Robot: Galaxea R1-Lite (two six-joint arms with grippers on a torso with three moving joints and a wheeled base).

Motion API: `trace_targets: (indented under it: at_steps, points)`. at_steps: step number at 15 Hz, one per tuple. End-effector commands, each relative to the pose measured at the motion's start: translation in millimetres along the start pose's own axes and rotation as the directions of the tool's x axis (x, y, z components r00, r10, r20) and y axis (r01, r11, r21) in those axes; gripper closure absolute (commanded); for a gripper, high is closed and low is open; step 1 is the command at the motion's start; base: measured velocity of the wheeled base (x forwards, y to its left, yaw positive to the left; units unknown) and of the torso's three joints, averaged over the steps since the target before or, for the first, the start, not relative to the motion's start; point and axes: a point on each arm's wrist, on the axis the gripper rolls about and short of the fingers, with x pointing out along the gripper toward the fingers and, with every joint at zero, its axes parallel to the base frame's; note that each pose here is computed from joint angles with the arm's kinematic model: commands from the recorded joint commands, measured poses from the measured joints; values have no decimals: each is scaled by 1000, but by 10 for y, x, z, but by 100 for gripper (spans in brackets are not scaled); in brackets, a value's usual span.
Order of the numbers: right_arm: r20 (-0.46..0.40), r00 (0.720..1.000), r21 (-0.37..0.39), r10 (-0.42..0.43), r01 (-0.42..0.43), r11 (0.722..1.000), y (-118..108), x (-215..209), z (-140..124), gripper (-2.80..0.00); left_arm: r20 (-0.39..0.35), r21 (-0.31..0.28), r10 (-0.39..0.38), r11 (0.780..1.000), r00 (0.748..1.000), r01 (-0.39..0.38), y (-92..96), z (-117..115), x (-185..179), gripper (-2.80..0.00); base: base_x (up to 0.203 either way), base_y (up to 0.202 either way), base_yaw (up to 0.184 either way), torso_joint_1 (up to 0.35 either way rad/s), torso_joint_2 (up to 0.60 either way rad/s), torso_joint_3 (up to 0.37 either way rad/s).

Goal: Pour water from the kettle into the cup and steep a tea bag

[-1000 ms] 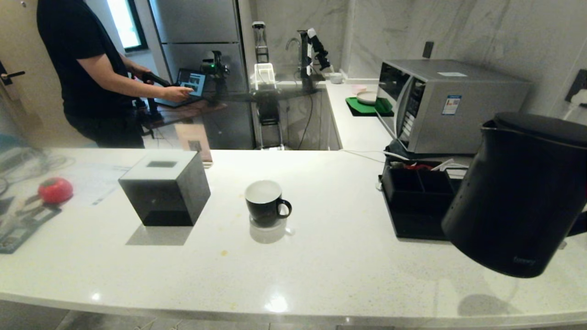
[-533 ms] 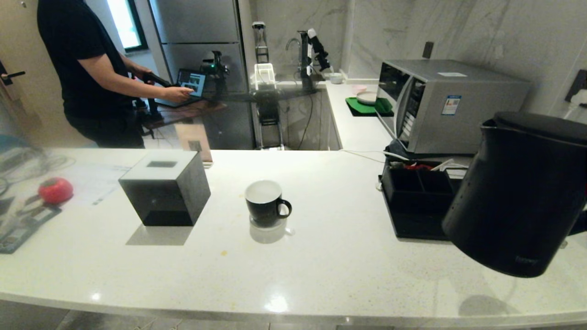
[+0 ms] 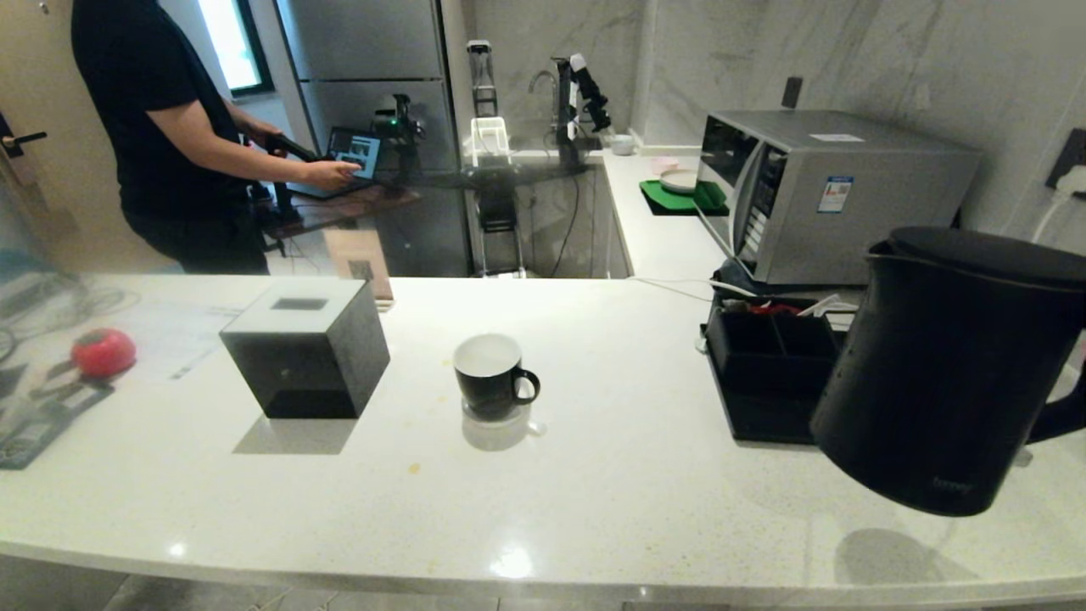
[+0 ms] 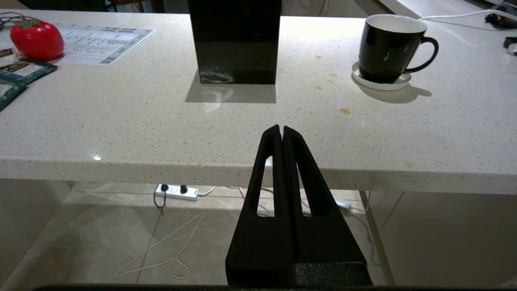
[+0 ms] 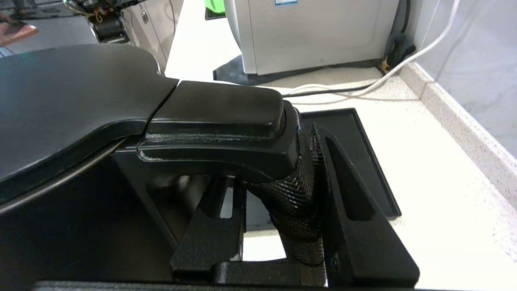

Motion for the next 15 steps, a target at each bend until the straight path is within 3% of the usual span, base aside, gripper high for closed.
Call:
trace_targets:
  at_steps: [1, 9, 15]
  points:
    - [-7, 1000, 1, 0, 0, 1000, 2, 48, -18, 0, 0, -1, 0, 1000, 1000, 0, 0, 1, 1, 0, 0, 0, 0, 0, 0, 0]
    - [2, 1000, -3, -2, 2, 1000, 3, 102, -20, 0, 0, -4, 0, 1000, 1000, 0, 0, 1, 1, 0, 0, 16, -1, -1, 0, 1]
    - [1, 1000, -4, 0, 0, 1000, 5, 106, -22, 0, 0, -10, 2, 1000, 1000, -2, 0, 1, 1, 0, 0, 187, 1, 4, 3, 4]
